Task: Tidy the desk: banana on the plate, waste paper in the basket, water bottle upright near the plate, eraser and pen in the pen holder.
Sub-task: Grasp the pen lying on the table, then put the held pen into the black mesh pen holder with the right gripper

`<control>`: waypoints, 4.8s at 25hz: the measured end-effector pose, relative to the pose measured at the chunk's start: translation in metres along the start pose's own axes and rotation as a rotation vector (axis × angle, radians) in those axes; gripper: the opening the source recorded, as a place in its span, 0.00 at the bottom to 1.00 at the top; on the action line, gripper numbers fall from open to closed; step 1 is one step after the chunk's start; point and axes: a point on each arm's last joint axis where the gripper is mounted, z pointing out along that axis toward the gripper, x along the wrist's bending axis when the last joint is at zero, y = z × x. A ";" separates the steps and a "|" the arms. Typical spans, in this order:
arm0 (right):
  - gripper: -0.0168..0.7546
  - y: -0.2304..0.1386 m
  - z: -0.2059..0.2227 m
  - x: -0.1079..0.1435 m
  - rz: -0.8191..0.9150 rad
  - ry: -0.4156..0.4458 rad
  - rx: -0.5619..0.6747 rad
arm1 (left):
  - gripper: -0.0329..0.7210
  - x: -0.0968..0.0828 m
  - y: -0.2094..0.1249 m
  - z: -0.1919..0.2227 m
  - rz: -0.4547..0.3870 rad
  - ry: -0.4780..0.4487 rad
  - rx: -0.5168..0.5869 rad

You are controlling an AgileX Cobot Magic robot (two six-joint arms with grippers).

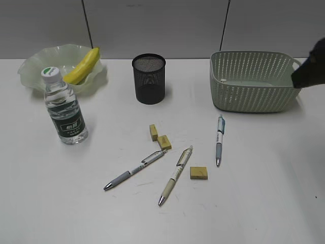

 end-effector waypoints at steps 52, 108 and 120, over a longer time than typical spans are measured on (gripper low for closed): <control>0.62 0.002 0.271 0.032 0.311 -0.131 0.719 | 0.79 0.000 0.000 0.000 0.000 0.000 0.000; 0.15 0.104 0.260 0.118 -0.292 0.130 -0.602 | 0.79 0.000 0.000 0.000 0.000 -0.001 0.000; 0.15 0.083 0.292 0.117 -0.230 0.145 -0.536 | 0.79 0.000 0.000 0.000 0.000 -0.001 0.000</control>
